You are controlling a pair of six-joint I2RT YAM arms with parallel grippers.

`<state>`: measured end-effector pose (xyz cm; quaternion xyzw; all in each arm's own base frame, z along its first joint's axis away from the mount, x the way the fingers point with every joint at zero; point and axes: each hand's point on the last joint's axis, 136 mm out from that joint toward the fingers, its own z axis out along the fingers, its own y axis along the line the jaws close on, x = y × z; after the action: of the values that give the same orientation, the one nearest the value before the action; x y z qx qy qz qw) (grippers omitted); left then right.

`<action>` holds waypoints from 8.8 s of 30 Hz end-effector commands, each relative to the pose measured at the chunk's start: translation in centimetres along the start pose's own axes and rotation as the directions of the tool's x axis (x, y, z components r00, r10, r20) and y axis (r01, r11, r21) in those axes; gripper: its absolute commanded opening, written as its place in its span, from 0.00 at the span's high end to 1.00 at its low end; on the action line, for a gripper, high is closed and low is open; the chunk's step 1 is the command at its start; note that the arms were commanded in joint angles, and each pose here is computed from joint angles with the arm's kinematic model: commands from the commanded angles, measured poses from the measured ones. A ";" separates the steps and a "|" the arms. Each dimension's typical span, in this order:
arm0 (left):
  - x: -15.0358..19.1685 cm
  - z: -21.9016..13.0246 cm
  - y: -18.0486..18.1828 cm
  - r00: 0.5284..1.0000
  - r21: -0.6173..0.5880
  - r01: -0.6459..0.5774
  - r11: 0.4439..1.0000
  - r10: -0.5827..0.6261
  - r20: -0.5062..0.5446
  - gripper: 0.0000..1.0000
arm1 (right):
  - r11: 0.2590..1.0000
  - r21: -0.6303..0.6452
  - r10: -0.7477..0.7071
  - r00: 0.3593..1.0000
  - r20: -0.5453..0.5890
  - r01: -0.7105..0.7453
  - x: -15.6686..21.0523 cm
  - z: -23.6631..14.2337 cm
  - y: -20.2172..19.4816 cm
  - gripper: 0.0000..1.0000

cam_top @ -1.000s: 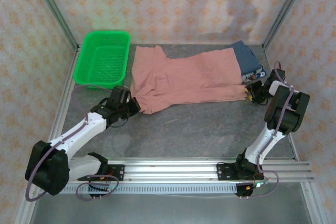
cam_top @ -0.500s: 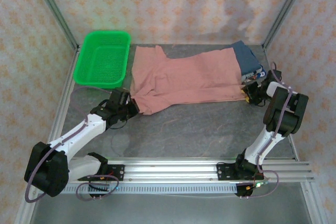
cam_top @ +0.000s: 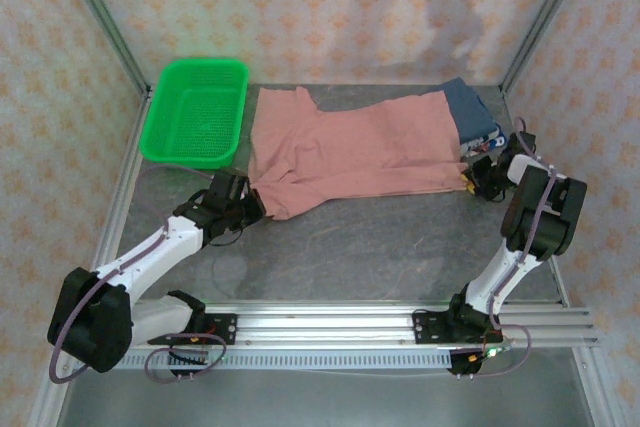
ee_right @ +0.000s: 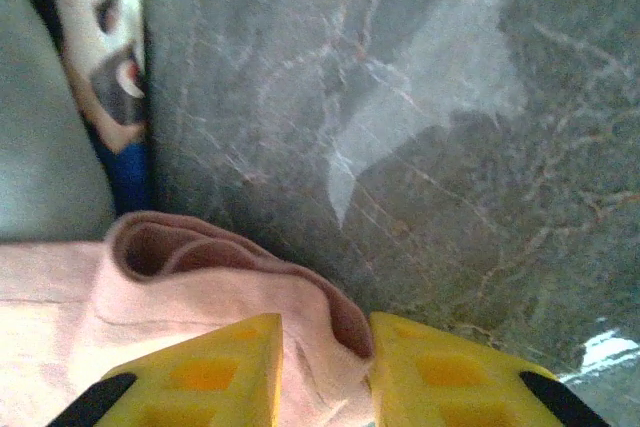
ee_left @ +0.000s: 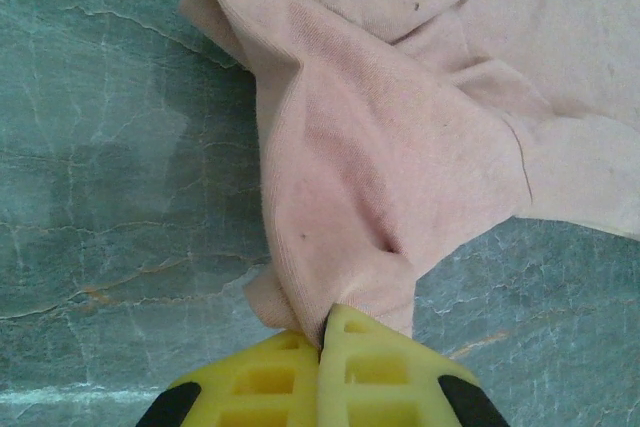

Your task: Fold and stack the t-shirts

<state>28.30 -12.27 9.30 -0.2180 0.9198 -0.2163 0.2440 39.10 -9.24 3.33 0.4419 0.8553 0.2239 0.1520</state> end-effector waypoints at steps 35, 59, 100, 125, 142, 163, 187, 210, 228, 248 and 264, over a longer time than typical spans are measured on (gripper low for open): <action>-3.6 -8.8 -1.8 0.993 0.058 0.032 0.998 -0.038 0.111 1.00 | 0.994 0.018 -0.109 0.980 0.164 0.108 1.7 -12.5 4.1 1.00; 8.1 -14.7 11.4 0.912 -0.114 0.407 0.906 -0.396 0.105 1.00 | 0.933 0.350 0.047 0.993 0.107 -0.082 15.9 -17.8 -9.0 1.00; -1.9 -9.1 5.7 0.985 -0.280 0.166 0.945 -0.146 0.091 1.00 | 0.957 0.282 -0.083 0.995 0.046 0.067 8.1 -12.3 -2.8 1.00; -8.2 -5.0 3.5 0.998 -0.336 0.043 0.941 -0.026 0.056 1.00 | 0.946 0.248 -0.200 0.978 -0.052 0.207 5.2 -8.2 2.3 1.00; -10.1 -0.4 2.8 0.999 -0.367 -0.034 0.929 0.030 -0.017 1.00 | 0.949 0.242 -0.189 0.978 -0.086 0.204 3.6 -5.2 2.9 0.97; -15.0 3.1 -2.9 0.998 -0.227 -0.058 0.972 0.058 -0.006 0.48 | 0.965 0.177 -0.179 0.979 -0.097 0.194 0.7 -2.1 5.7 0.53; 0.5 0.3 6.3 0.958 -0.162 0.269 0.949 -0.281 -0.054 0.24 | 0.957 0.267 -0.080 0.989 -0.126 0.112 10.3 -4.1 -4.1 0.35; 2.2 1.3 12.5 0.971 -0.426 0.180 0.887 -0.228 -0.065 0.91 | 0.890 0.454 0.022 0.999 0.031 -0.034 9.5 -4.9 -9.5 1.00; 6.5 -5.1 14.0 0.943 -0.413 0.291 0.863 -0.332 -0.029 0.50 | 0.877 0.462 0.139 0.990 0.012 -0.128 14.0 -8.6 -10.8 0.53; 3.8 -0.6 2.3 0.930 -0.199 0.277 0.940 -0.315 -0.192 0.56 | 0.832 -0.207 -0.548 0.822 -0.155 0.515 22.7 -14.5 7.7 0.02; 4.3 4.0 3.6 0.912 -0.232 0.337 0.912 -0.378 -0.160 0.65 | 0.827 -0.232 -0.551 0.819 -0.157 0.512 23.3 -13.6 8.3 0.02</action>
<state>24.69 -12.59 2.77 -0.3746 0.9075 -0.1805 0.0596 25.00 10.44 17.32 0.1486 0.9352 0.2873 0.1439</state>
